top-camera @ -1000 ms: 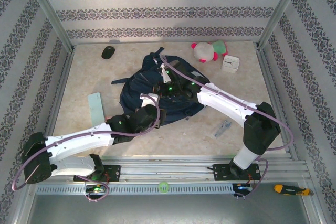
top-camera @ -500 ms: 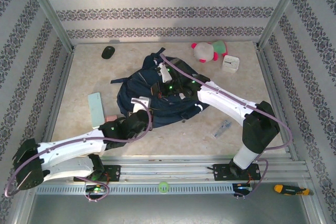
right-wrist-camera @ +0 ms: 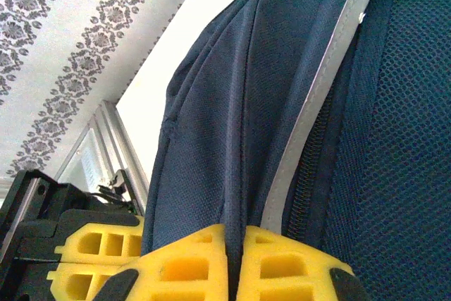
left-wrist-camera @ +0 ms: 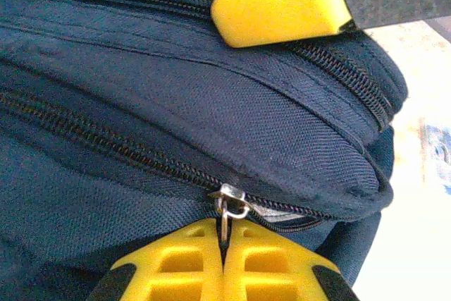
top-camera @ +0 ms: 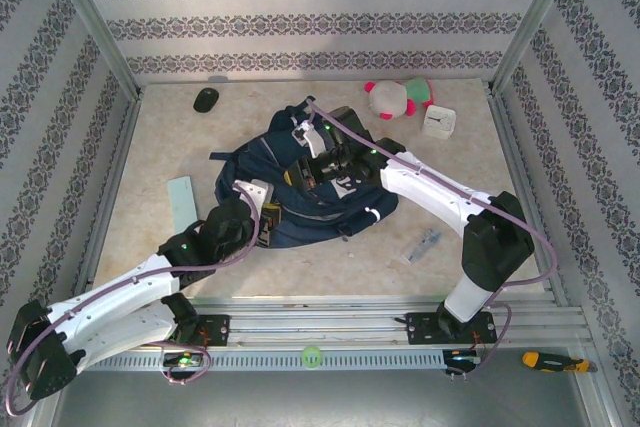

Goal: Pack books, pencil case, and school supplies into a backpack

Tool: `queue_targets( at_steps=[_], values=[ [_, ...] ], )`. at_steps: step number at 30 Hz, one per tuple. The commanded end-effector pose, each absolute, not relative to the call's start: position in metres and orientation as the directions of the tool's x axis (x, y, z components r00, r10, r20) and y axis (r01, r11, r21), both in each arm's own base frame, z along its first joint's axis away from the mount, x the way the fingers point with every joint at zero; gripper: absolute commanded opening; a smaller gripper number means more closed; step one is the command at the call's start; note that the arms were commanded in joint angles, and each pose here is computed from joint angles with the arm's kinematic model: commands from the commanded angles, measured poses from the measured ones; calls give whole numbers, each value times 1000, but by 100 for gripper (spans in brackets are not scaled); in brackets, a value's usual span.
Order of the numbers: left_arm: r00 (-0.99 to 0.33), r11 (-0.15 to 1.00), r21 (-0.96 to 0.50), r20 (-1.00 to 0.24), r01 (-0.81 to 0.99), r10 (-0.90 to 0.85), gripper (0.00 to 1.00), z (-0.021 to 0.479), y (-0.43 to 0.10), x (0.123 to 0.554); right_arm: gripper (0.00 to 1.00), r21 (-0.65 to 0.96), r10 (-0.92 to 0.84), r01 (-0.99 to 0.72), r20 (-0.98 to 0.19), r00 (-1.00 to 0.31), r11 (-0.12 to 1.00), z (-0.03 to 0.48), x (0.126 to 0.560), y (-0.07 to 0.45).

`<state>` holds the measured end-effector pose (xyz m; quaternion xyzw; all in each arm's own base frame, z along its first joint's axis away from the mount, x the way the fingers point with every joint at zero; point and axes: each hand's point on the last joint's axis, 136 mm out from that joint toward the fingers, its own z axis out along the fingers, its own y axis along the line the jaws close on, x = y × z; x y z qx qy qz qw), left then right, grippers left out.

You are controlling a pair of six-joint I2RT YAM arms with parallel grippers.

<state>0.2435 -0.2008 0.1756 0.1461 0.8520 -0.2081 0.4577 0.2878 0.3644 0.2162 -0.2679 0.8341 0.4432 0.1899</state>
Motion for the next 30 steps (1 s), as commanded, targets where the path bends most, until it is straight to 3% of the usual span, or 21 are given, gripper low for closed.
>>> queue_targets(
  at_steps=[1,3,4,6,13,20,30],
  values=[
    [-521,813,-223,-846,538,113,0,179,-214,242,1,599,-289,-716,-658,-695,358,256,278,370],
    [-522,782,-251,-846,570,110,0,181,-222,240,28,547,-292,-737,-686,-667,398,253,280,362],
    [-527,769,-263,-843,582,110,0,180,-226,238,36,502,-307,-770,-718,-625,394,253,276,357],
    [-531,744,-284,-840,604,111,0,180,-232,236,39,400,-335,-834,-781,-528,380,251,268,346],
    [-614,603,-395,-762,693,207,0,144,-255,213,47,133,-429,-955,-871,-241,266,225,226,309],
    [-620,520,-442,-749,731,235,0,135,-264,202,48,31,-571,-989,-814,-109,144,170,198,299],
    [-597,484,-451,-777,750,200,0,149,-270,204,47,-65,-653,-997,-757,29,30,135,200,315]
  ],
)
